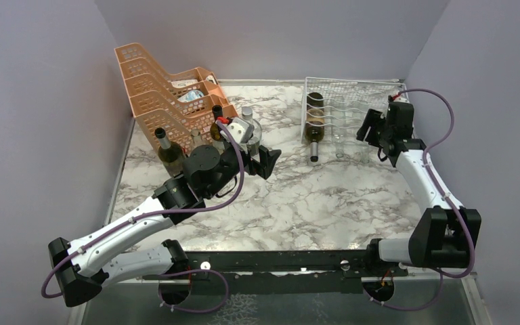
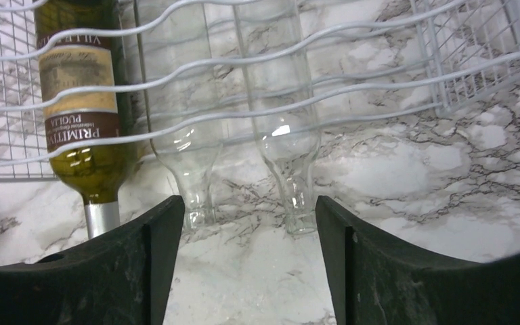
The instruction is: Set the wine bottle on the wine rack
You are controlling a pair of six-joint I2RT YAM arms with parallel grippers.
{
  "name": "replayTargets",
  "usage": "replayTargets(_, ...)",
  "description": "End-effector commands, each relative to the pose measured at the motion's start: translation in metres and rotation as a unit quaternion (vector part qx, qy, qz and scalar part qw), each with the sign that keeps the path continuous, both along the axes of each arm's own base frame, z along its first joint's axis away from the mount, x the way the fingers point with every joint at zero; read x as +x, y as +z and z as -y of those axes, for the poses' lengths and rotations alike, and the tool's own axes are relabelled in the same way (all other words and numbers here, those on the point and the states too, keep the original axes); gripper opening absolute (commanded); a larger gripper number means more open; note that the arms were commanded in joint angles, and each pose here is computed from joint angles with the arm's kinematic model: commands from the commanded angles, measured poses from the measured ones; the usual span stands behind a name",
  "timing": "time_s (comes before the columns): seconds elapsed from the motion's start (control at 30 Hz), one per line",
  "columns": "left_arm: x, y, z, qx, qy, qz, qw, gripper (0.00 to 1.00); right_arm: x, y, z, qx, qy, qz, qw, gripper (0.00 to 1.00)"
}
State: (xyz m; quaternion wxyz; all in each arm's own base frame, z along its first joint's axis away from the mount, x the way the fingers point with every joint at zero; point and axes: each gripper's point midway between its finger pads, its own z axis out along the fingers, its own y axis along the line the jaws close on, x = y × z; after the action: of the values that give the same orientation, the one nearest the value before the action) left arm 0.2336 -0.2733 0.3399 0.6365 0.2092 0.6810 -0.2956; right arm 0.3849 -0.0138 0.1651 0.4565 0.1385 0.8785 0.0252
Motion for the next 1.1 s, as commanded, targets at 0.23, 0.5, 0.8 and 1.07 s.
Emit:
replayTargets(0.23, -0.001, 0.029, -0.005, -0.014, 0.004, 0.027, 1.0, 0.99, 0.012, 0.052, -0.122, 0.062, 0.17, 0.02, 0.983, 0.63)
replayTargets(0.5, 0.006, 0.029, -0.018, 0.004, 0.04, 0.028, 0.999, 0.99, 0.048, 0.041, -0.181, 0.018, 0.163, 0.0, 0.987, 0.63)
replayTargets(0.8, 0.008, 0.028, -0.02, 0.009, 0.048, 0.026, 0.998, 0.99, 0.073, 0.014, -0.198, -0.003, 0.116, -0.021, 0.993, 0.49)
replayTargets(1.07, 0.01, 0.025, -0.016, 0.015, 0.044, 0.023, 0.999, 0.99, 0.084, 0.002, -0.215, -0.022, 0.152, -0.033, 0.988, 0.29)
